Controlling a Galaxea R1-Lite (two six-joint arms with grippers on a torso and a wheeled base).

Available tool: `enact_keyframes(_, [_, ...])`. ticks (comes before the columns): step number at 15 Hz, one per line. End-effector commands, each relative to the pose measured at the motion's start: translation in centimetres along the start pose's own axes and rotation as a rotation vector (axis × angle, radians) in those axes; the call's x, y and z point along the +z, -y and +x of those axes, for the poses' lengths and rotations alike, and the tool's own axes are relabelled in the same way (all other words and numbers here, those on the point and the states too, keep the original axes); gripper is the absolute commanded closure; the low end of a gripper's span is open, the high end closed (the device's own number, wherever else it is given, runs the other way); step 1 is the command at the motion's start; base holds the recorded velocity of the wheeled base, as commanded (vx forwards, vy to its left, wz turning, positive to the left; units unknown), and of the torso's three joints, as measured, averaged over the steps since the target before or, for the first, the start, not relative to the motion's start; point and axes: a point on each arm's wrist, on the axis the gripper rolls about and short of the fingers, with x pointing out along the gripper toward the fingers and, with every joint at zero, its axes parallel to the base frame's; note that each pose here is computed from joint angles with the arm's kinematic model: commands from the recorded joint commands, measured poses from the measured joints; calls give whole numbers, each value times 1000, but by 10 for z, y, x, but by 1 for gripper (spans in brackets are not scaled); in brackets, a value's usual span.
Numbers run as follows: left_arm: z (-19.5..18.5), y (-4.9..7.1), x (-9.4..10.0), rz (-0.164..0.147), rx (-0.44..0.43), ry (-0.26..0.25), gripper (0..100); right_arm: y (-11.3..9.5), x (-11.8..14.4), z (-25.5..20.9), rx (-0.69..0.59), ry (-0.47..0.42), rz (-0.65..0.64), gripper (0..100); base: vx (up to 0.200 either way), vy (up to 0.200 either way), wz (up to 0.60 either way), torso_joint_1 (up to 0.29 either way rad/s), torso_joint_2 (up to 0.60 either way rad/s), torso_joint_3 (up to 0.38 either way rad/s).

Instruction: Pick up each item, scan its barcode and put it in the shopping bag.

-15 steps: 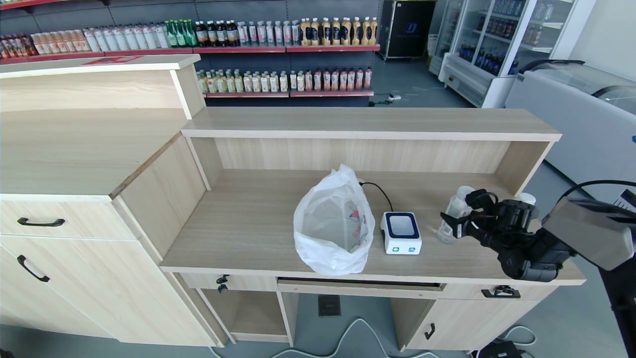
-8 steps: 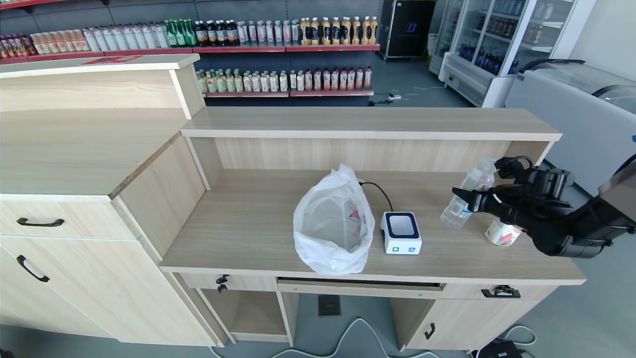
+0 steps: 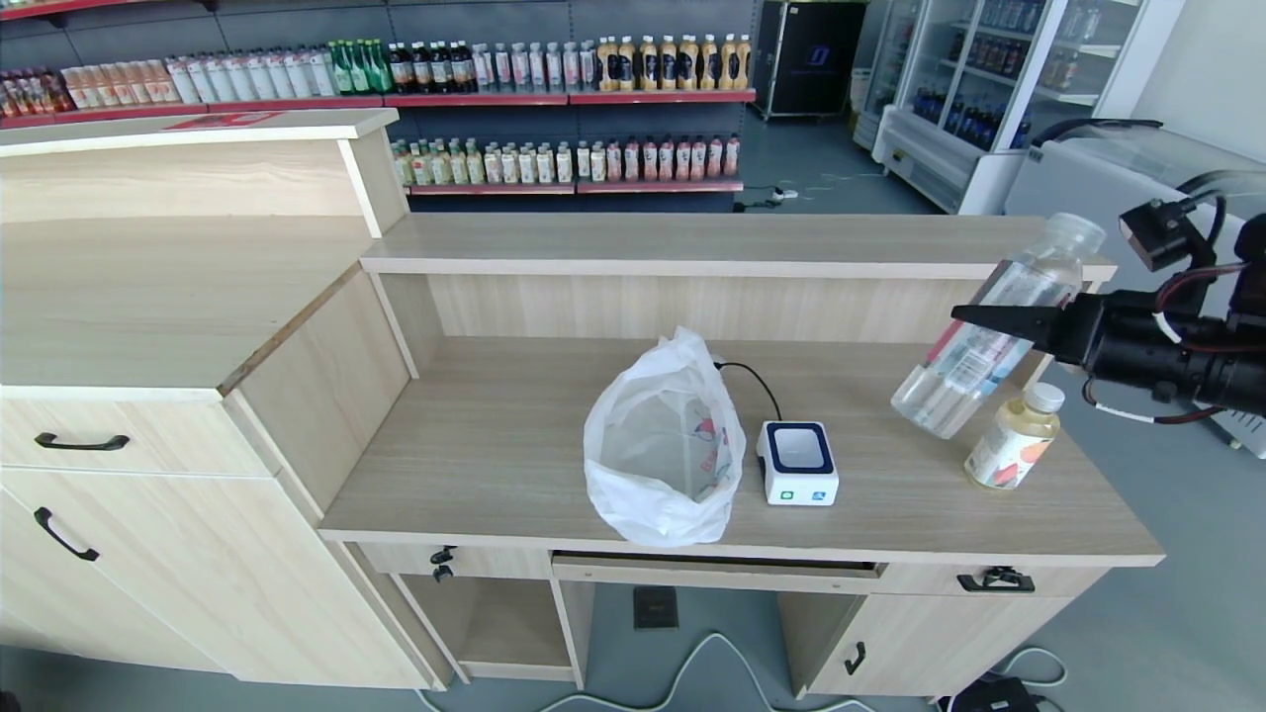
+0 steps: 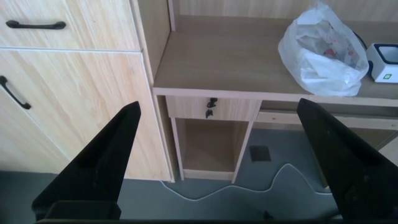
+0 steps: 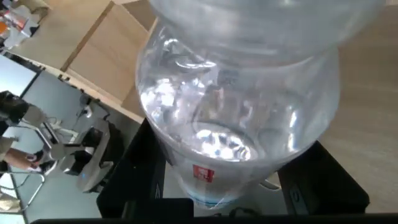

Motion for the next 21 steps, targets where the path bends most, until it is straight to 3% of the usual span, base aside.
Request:
enact_keyframes(1, [0,0,0,0,0,0,0,-44,11,-33,117,14,-26,100,0,0,0,0,0,0])
enact_keyframes(10, [0,0,0,0,0,0,0,-108,-2,-72,339,-99,10,100,0,0,0,0,0,0])
enact_keyframes(21, [0,0,0,0,0,0,0,-140,-31,-93,443,-157,18,100,0,0,0,0,0,0])
